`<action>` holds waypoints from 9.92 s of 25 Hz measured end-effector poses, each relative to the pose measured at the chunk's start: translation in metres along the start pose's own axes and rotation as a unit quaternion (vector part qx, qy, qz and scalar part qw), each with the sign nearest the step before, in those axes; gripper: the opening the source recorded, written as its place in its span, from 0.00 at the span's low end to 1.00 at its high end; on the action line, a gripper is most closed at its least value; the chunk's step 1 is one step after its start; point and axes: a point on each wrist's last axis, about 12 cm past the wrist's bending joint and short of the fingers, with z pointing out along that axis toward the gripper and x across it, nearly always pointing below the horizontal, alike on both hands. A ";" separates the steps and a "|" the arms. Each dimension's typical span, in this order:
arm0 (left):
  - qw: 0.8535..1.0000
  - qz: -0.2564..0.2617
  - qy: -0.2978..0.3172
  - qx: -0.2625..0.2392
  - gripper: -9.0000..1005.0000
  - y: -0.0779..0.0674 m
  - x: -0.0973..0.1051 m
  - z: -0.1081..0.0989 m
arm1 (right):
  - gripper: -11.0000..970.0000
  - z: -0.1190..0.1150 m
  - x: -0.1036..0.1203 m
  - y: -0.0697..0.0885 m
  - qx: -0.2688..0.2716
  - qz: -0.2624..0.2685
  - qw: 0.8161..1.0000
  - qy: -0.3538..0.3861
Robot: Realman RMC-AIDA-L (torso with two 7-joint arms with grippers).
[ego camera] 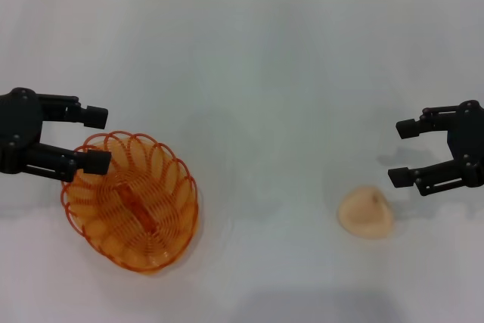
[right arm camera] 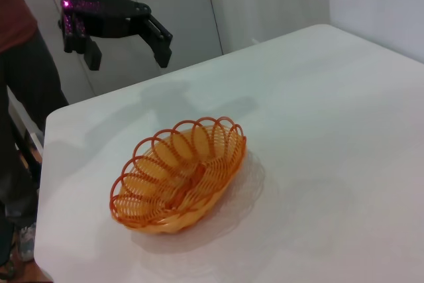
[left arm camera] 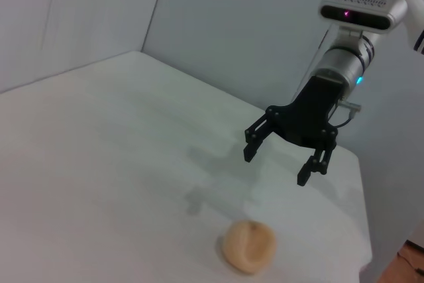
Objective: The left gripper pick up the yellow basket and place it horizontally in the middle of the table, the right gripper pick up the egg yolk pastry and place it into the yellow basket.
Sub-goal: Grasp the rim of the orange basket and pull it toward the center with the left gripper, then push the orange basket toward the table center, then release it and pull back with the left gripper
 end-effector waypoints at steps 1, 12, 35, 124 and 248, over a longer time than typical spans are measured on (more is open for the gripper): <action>1.000 -0.001 0.001 -0.001 0.86 0.000 0.000 -0.001 | 0.87 0.000 0.000 0.000 0.000 0.000 1.000 0.000; 0.990 -0.055 0.108 -0.077 0.86 0.013 -0.009 -0.029 | 0.87 0.001 -0.001 0.001 0.004 0.000 1.000 -0.009; 0.934 -0.124 0.270 -0.197 0.86 0.050 -0.036 -0.009 | 0.87 0.006 -0.009 0.001 -0.005 0.000 1.000 -0.024; 0.922 -0.025 0.353 -0.160 0.69 0.068 -0.031 0.099 | 0.87 0.011 -0.021 -0.001 -0.014 -0.007 1.000 -0.025; 0.873 -0.420 0.160 -0.190 0.09 0.038 0.006 0.082 | 0.87 0.017 -0.041 0.001 -0.037 -0.031 0.998 -0.036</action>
